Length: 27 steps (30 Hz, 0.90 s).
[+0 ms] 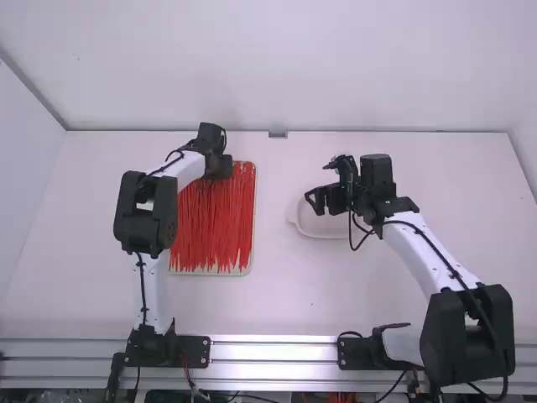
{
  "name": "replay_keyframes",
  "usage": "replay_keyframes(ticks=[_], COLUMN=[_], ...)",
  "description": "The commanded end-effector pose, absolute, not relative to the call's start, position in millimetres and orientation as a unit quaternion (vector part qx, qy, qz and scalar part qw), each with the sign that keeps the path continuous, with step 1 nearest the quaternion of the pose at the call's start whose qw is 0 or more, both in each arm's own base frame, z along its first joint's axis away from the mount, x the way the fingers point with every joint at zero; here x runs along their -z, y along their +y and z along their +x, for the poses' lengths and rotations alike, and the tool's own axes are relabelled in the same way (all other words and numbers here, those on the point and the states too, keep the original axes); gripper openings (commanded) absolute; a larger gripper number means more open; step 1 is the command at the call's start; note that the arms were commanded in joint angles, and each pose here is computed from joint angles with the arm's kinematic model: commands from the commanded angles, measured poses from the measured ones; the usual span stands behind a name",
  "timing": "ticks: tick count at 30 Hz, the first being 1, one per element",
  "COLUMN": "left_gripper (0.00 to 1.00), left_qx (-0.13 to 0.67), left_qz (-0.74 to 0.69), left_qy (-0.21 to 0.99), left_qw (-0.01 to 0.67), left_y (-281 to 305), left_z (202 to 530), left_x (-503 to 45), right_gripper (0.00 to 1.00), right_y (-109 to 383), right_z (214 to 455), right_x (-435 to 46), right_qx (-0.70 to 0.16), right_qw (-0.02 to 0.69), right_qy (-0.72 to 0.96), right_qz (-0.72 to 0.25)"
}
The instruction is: Fasten the cable tie
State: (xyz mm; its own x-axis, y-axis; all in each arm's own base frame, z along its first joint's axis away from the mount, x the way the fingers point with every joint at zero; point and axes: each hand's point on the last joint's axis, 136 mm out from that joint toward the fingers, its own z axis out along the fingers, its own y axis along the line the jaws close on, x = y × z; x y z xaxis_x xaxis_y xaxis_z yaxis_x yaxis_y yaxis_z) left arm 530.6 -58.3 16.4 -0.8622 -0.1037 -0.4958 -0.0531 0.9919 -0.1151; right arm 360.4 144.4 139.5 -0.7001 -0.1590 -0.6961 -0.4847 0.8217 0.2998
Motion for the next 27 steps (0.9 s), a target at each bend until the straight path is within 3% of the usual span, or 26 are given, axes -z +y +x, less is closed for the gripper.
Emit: replay_keyframes(ticks=[1, 27], left_gripper=[0.33, 0.28], left_qx=[0.049, 0.06], left_qz=[-0.05, -0.045], left_qy=[0.966, 0.963], left_qw=[0.25, 0.259], left_y=[-58.6, -63.3], left_z=[526.9, 530.6], left_x=[-7.7, -5.4], right_gripper=[0.99, 0.99], right_y=[146.0, 145.7], right_z=[367.0, 366.5], right_x=[-148.4, -147.8], right_qx=[-0.239, -0.239], right_qw=[0.352, 0.35], right_qy=[0.887, 0.887], right_qz=[-0.182, -0.182])
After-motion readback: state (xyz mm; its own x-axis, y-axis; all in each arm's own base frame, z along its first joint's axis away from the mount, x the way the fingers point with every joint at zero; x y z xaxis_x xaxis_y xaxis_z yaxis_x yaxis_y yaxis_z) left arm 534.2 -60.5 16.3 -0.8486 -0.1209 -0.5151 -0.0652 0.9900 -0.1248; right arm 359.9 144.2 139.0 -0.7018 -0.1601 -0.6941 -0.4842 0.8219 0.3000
